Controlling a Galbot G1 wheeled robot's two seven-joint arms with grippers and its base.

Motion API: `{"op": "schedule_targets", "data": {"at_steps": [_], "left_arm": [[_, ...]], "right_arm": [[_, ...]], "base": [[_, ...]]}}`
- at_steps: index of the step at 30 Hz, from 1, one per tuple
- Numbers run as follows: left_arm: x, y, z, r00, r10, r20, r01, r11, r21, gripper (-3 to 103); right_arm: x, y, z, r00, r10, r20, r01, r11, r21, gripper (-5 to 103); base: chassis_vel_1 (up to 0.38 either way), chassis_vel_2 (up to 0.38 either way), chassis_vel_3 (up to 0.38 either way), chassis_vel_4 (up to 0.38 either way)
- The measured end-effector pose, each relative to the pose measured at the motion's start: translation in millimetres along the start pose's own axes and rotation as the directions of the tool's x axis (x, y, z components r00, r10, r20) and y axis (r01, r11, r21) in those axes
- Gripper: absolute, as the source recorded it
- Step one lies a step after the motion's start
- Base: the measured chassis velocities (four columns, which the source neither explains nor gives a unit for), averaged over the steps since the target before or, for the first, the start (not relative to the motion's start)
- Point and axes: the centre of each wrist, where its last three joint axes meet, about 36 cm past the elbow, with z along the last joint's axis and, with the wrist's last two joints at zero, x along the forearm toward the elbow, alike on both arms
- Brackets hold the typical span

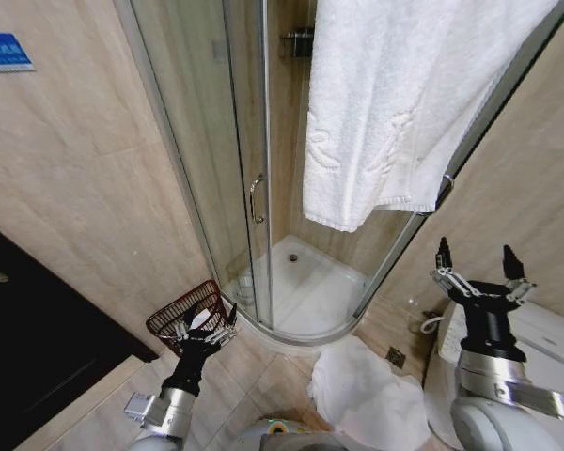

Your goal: Discard the used towel into the hamper.

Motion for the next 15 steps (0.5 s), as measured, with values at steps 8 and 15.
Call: {"op": "schedule_targets", "data": {"at_steps": [8, 15], "left_arm": [[0.0, 0.0, 0.0, 1.000, 0.000, 0.000, 0.000, 1.000, 0.000, 100], [0.0, 0.0, 0.0, 1.000, 0.000, 0.000, 0.000, 1.000, 0.000, 100]], "right_arm": [[0.0, 0.0, 0.0, 1.000, 0.000, 0.000, 0.000, 1.000, 0.000, 100], [-3.7, 0.2, -0.3, 1.000, -0.007, -0.029, 0.007, 1.000, -0.001, 100]], "base": [[0.000, 0.000, 0.000, 0.000], [0.000, 0.000, 0.000, 0.000]]}}
